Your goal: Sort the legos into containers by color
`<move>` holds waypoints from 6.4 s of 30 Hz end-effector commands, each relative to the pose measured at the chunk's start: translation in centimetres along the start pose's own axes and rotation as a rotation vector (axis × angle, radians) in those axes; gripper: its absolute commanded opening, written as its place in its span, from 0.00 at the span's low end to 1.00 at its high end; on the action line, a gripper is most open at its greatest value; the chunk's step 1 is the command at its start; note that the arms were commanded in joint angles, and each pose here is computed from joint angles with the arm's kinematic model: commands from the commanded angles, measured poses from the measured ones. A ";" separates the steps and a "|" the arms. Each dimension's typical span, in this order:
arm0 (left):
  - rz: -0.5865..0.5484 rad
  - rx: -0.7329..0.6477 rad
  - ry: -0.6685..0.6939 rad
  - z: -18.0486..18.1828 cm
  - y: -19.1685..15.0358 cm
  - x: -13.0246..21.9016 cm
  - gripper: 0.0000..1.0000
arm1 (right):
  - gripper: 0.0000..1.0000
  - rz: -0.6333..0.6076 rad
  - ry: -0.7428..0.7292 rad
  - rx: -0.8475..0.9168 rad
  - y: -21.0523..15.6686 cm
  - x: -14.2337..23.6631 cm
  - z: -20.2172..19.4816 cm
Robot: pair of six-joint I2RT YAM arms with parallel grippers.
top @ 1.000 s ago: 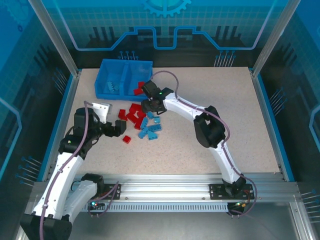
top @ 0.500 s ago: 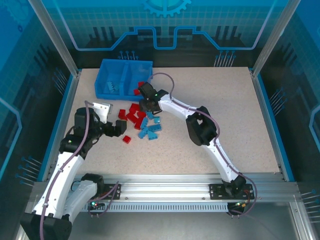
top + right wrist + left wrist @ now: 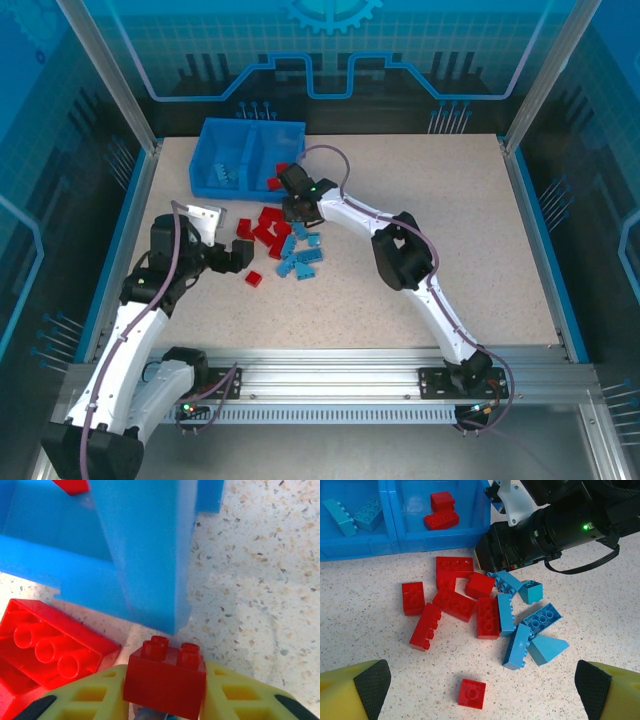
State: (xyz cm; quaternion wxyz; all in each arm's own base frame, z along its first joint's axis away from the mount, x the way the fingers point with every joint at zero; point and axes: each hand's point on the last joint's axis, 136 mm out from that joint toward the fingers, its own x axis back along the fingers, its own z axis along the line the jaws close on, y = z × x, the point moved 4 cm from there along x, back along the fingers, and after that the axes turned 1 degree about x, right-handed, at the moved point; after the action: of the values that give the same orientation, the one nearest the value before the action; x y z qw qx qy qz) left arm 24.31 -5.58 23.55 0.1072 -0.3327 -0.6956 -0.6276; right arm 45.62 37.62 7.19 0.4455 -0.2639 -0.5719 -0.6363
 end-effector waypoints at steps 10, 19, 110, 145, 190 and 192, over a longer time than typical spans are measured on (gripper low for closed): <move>-0.016 -0.021 -0.024 -0.3 0.1 0.0 0.99 | 0.33 -0.266 0.066 0.190 3.7 13.1 2.5; -0.015 -0.007 -0.023 -0.3 0.0 0.0 0.99 | 0.35 -0.372 -0.023 0.290 8.8 11.2 4.2; 0.157 0.258 0.344 1.1 11.6 -16.9 0.15 | 1.00 -0.131 0.525 0.233 -5.5 32.1 -1.8; 0.257 0.459 0.182 -7.6 5.8 -13.0 0.48 | 1.00 -0.179 0.364 0.129 -6.5 31.2 -5.8; 0.637 0.367 0.568 -6.4 -6.0 -27.5 0.51 | 1.00 -0.162 0.342 0.048 -8.1 32.0 -9.2; 0.643 0.370 0.558 -6.6 -5.8 -27.7 0.50 | 1.00 -0.162 0.348 0.044 -8.2 32.0 -9.1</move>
State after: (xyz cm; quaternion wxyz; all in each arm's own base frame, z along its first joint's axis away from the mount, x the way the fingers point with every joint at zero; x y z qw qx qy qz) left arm 40.59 -20.83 5.43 0.5215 -0.3022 -0.6251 -0.4961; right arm 25.34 20.09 28.14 0.4849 -0.0905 -0.5320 -0.6882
